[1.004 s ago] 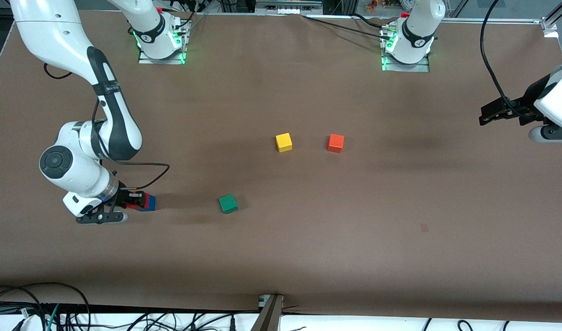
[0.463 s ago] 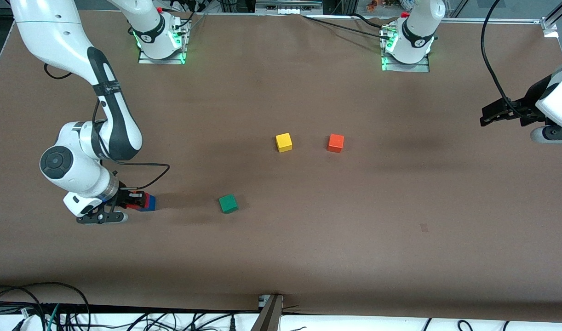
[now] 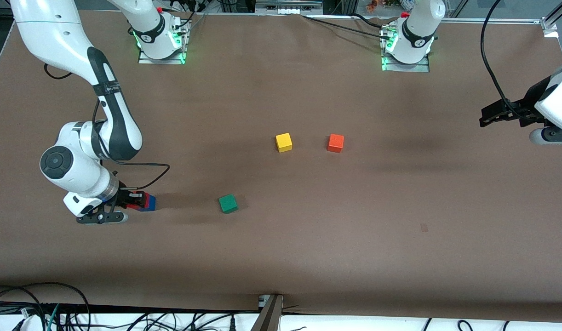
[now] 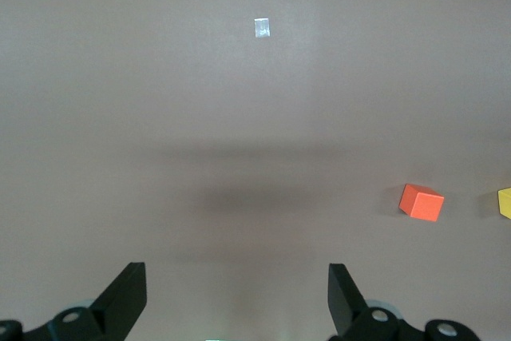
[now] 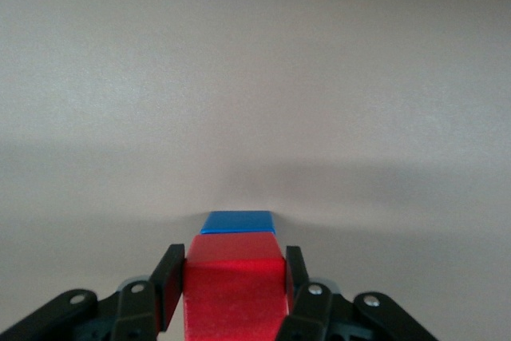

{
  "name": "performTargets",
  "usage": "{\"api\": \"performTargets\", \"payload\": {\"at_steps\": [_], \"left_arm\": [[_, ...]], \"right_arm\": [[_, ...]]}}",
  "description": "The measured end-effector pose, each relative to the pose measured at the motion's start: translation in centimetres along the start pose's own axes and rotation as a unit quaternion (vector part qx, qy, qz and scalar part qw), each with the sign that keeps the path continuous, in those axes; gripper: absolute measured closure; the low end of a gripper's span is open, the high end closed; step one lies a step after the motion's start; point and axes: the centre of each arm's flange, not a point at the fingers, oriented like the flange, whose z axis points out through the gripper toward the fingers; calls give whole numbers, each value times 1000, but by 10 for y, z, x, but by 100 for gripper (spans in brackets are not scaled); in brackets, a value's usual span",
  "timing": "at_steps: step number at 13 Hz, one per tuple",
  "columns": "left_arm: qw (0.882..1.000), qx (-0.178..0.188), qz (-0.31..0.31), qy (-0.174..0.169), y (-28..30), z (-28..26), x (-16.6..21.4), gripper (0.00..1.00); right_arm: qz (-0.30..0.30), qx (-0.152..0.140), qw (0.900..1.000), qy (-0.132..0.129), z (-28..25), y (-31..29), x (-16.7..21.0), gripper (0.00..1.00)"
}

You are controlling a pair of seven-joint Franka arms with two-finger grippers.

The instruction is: Pass red block to right arm, stack on blue

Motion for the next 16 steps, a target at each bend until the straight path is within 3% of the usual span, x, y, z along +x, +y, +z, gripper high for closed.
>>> {"api": "performTargets", "payload": {"at_steps": [16], "left_arm": [[1000,0,0,0,0,0,0,0]], "right_arm": [[12,0,1000,3,1,0,1,45]]}}
